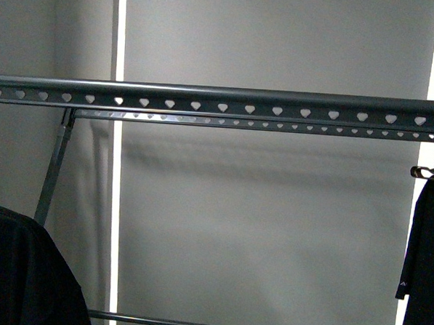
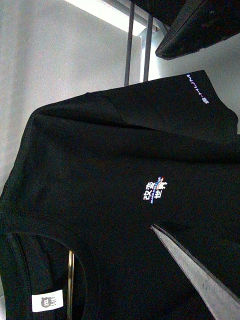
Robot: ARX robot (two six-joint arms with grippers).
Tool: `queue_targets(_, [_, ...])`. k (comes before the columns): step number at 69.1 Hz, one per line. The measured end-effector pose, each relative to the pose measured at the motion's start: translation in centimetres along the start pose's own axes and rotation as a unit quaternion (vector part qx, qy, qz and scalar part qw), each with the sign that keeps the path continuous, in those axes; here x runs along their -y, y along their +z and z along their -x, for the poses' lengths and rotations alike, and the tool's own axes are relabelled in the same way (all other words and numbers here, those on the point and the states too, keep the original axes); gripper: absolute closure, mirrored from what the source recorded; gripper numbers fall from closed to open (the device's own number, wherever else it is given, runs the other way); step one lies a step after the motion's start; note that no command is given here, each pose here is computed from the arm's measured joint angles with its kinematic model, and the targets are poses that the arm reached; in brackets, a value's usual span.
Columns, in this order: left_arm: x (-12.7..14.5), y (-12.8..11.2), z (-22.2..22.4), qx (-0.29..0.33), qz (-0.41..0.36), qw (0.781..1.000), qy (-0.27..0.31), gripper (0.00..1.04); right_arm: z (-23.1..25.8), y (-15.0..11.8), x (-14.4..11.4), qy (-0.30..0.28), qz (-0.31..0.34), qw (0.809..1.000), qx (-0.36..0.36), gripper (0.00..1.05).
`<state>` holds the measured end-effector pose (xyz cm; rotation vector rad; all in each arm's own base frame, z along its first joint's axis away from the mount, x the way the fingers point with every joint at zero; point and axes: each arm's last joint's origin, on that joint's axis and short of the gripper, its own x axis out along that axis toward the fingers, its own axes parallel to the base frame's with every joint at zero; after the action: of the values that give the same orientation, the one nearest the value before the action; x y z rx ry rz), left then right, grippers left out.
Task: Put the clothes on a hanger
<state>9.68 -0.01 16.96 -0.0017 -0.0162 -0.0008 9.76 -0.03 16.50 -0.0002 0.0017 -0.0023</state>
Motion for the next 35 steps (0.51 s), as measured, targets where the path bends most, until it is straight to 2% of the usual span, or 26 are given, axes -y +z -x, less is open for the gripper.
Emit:
queue_targets(27, [0.0,0.0,0.0,0.0,0.0,1.0,0.0,0.07,0.0,0.0,0.0,0.0,0.0,1.0,0.0,0.07])
queue_targets(29, [0.0,-0.1,0.0,-0.009,-0.005,1.0,-0.015,0.07,0.0,0.0,0.0,0.0,0.0,1.0,0.0,0.07])
queue_targets(32, [0.1,0.0,-0.4,-0.032,-0.003,0.997,-0.071,0.07,0.0,0.0,0.0,0.0,0.0,1.0,0.0,0.07])
queue_targets(35, [0.0,0.7,-1.2,-0.044,0.013,0.997,-0.068,0.07,0.0,0.0,0.0,0.001,0.0,1.0,0.0,0.07])
